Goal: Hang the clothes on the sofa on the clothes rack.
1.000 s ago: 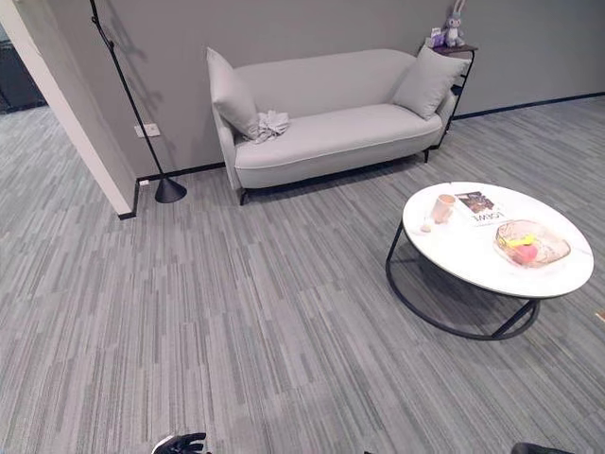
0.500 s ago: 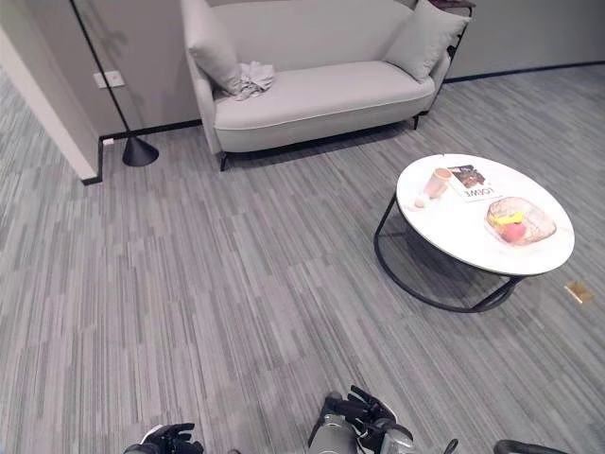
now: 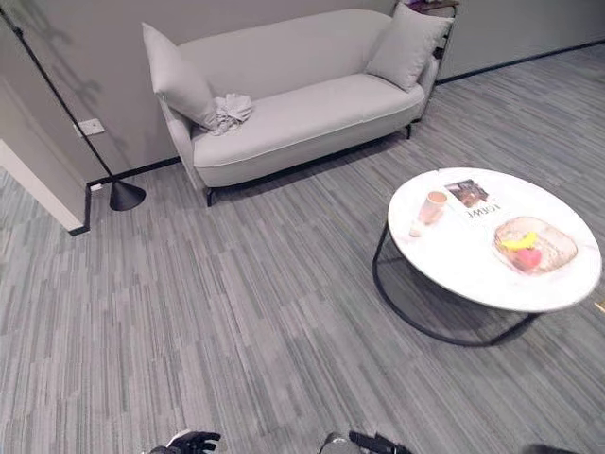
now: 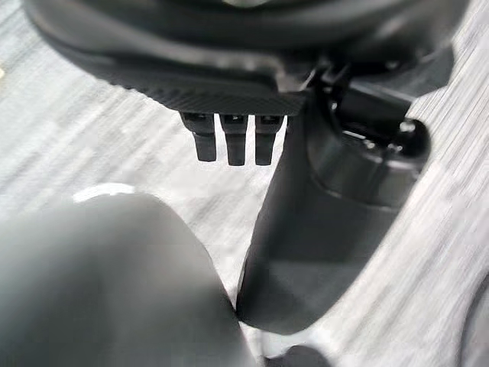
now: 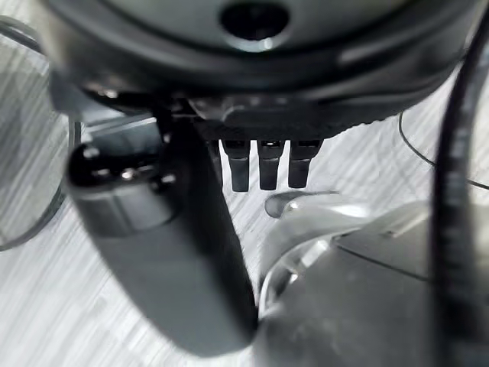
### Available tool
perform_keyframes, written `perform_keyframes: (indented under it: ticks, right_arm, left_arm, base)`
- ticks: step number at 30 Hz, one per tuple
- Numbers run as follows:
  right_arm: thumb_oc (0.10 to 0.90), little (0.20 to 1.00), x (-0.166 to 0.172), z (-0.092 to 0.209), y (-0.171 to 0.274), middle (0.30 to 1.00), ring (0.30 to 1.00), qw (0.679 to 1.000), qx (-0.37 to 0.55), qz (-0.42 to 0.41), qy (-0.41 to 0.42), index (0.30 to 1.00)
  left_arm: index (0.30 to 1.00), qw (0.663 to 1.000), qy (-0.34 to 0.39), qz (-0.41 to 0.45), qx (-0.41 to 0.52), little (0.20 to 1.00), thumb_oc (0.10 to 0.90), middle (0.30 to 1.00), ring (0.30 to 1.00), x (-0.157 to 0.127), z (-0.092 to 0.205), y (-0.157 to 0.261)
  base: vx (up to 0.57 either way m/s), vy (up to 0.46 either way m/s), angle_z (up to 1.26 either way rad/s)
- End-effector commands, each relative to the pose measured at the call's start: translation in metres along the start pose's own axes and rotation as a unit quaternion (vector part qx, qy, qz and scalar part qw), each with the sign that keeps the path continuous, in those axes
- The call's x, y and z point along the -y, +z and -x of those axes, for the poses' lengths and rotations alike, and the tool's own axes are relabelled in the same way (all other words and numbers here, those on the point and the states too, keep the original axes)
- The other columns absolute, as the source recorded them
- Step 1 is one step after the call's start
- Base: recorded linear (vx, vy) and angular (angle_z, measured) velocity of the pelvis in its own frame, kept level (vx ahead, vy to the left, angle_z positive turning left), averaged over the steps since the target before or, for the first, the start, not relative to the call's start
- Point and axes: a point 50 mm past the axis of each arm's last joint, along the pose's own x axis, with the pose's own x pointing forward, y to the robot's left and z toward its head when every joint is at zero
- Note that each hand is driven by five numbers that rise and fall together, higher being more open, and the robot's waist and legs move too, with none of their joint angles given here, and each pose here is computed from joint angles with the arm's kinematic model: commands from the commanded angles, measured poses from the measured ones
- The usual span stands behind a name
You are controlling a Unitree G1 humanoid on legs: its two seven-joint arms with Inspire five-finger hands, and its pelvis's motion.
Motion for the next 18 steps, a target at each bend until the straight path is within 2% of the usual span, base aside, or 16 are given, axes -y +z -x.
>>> perform_keyframes:
  ticks: [1,3,5,9,13,16,18]
  right_arm:
    - [0.8,0.9,0.005,0.001,0.007,0.9,0.9,0.998,-0.005,0.064,-0.027,0.9]
    - [0.8,0.9,0.003,0.0,0.012,0.9,0.9,0.996,-0.002,0.088,-0.023,0.9]
    - [0.8,0.9,-0.017,-0.002,0.028,0.9,0.9,0.991,0.031,0.128,0.011,0.9]
    - [0.8,0.9,-0.027,-0.002,0.027,0.9,0.9,0.988,0.035,0.146,0.026,0.9]
    - [0.8,0.9,-0.045,-0.004,-0.005,0.9,0.9,0.984,-0.018,0.164,0.066,0.9]
    - [0.8,0.9,-0.036,-0.002,-0.028,0.9,0.9,0.987,-0.056,0.132,0.069,0.9]
    - [0.8,0.9,-0.027,-0.001,-0.033,0.9,0.9,0.988,-0.064,0.132,0.057,0.9]
  left_arm:
    - [0.9,1.0,-0.007,0.014,-0.007,0.9,0.8,0.9,0.9,0.009,-0.001,-0.002]
    - [0.9,1.0,-0.005,0.017,-0.016,0.9,0.8,0.9,0.9,0.009,0.0,-0.008]
    - [0.9,0.998,0.004,0.05,-0.049,0.9,0.8,0.9,0.9,0.006,0.005,-0.032]
    - [0.9,0.995,0.006,0.07,-0.071,0.9,0.8,0.9,0.9,0.005,0.008,-0.045]
    - [0.9,0.989,-0.023,0.042,-0.138,0.9,0.8,0.9,0.9,0.016,0.019,-0.083]
    - [0.9,0.986,-0.023,0.054,-0.158,0.9,0.8,0.9,0.9,0.013,0.023,-0.096]
    - [0.9,0.988,-0.018,0.016,-0.151,0.9,0.8,0.9,0.9,0.01,0.022,-0.091]
  base:
    - [0.27,-0.148,-0.11]
    - [0.41,-0.048,0.03]
    - [0.65,0.148,-0.32]
    - [0.54,0.084,-0.95]
    - [0.79,0.115,-0.79]
    - [0.55,0.218,-0.44]
    - [0.69,0.369,-0.41]
